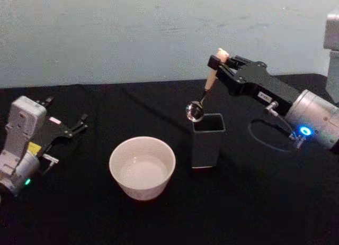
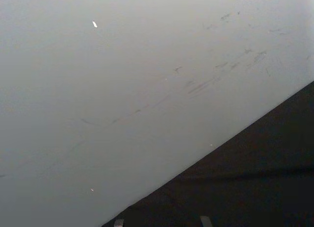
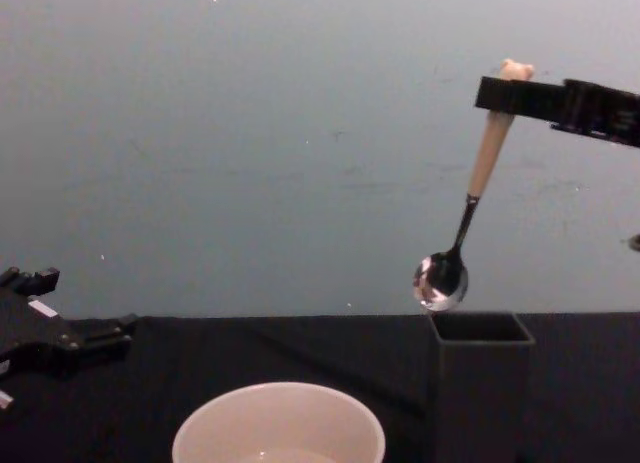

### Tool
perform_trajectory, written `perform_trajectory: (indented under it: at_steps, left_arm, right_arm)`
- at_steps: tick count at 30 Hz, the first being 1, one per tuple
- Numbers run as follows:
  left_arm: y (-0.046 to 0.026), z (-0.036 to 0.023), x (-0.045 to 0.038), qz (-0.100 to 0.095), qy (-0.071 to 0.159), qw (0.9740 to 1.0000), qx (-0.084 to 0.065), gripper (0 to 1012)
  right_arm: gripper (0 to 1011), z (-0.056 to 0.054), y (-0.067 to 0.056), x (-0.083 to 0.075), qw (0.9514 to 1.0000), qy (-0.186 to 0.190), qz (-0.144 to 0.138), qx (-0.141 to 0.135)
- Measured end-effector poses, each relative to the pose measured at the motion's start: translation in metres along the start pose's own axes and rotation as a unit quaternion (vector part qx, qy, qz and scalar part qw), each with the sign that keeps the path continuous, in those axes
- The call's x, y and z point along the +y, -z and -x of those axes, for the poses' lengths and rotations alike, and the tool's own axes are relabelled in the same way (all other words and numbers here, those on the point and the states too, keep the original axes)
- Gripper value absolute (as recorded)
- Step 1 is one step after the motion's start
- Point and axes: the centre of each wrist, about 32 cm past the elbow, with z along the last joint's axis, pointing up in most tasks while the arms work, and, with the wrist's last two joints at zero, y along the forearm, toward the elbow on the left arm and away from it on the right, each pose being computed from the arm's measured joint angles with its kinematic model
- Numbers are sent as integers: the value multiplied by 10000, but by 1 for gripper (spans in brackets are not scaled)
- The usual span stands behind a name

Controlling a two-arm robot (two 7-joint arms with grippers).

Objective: Pick up the stirring spoon with one hand, stir inside the cup, then place it back in its original position.

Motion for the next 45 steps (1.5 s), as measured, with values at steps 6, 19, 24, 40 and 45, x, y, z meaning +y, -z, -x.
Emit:
perform_trajectory:
  at_steps: [6,19,24,40,45]
  left_arm:
    - [0,0,0,0,0,10000,0,1001]
    - [0,0,0,0,0,10000,0,1001]
    - [0,0,0,0,0,10000,0,1001]
    - [0,0,0,-1,0,10000,0,1001]
    - [0,0,0,0,0,10000,0,1001]
  right_arm:
    - [221,-27,-22,-92,9999,-7,5,-101]
    - [218,-83,23,-188,9996,15,132,-259]
    - [218,-94,80,-173,9995,50,198,-243]
    - [221,-150,324,-61,9983,165,551,-97]
    - [221,-166,398,-36,9977,175,661,-17]
